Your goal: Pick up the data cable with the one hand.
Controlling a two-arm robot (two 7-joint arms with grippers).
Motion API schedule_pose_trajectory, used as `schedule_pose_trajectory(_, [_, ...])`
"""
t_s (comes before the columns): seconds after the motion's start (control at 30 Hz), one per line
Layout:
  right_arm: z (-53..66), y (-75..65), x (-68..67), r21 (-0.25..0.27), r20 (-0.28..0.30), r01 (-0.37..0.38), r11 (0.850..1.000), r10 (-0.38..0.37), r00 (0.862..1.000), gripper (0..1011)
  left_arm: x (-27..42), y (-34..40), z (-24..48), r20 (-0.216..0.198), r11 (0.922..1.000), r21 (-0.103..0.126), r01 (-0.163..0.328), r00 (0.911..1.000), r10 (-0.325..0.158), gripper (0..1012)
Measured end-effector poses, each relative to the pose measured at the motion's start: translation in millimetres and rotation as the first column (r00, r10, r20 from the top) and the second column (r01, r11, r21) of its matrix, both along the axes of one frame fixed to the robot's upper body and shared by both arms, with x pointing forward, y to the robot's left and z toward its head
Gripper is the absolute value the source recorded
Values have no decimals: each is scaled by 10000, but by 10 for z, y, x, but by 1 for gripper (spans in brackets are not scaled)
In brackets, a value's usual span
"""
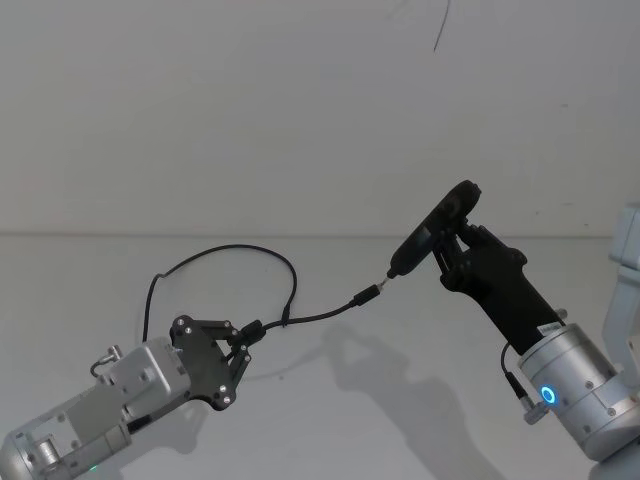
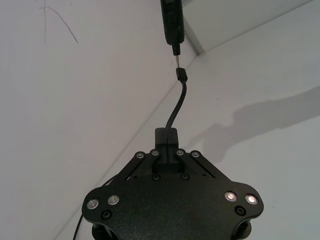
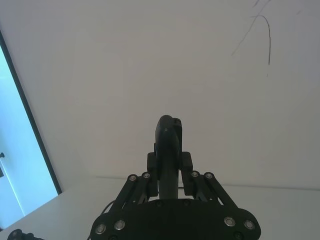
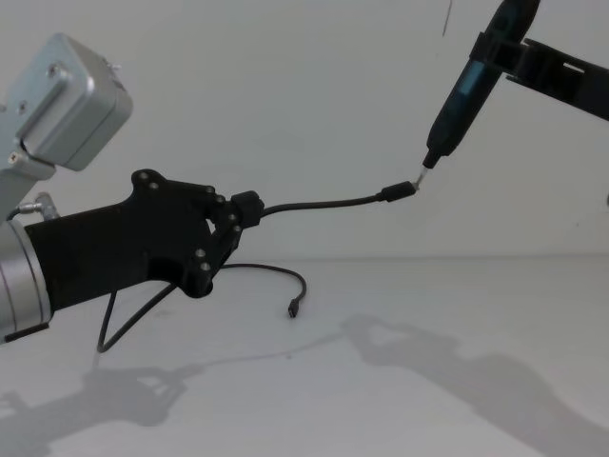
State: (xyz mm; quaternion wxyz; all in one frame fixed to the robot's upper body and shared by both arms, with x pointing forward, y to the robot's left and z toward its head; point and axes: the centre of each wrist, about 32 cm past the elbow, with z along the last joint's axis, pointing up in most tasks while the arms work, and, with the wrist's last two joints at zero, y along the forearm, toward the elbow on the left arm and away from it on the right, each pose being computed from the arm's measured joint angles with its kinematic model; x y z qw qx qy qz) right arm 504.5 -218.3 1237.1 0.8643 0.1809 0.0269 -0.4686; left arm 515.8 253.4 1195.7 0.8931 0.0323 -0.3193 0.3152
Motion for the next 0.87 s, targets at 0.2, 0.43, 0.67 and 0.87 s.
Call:
schedule_pose_trajectory(0.2, [0,3,3,-2,-23,-3,10000,3,10000,269,0,0,0,0,10000,0,-1,10000,1,19])
schedule_pose_trajectory(0.43, [-1,6,4,-9,-41,-7,10000,7,10000,269,0,0,0,-1,10000,0,0,10000,0,19])
schedule_pose_trajectory(0.67, [-2,8,5,-12,-53,-7,10000,7,10000,269,0,0,0,-1,10000,0,0,10000,0,19])
schedule_pose_trajectory(0.87, [0,8,6,-15,-56,-7,10000,7,10000,269,0,0,0,0,10000,1,-1,10000,1,19])
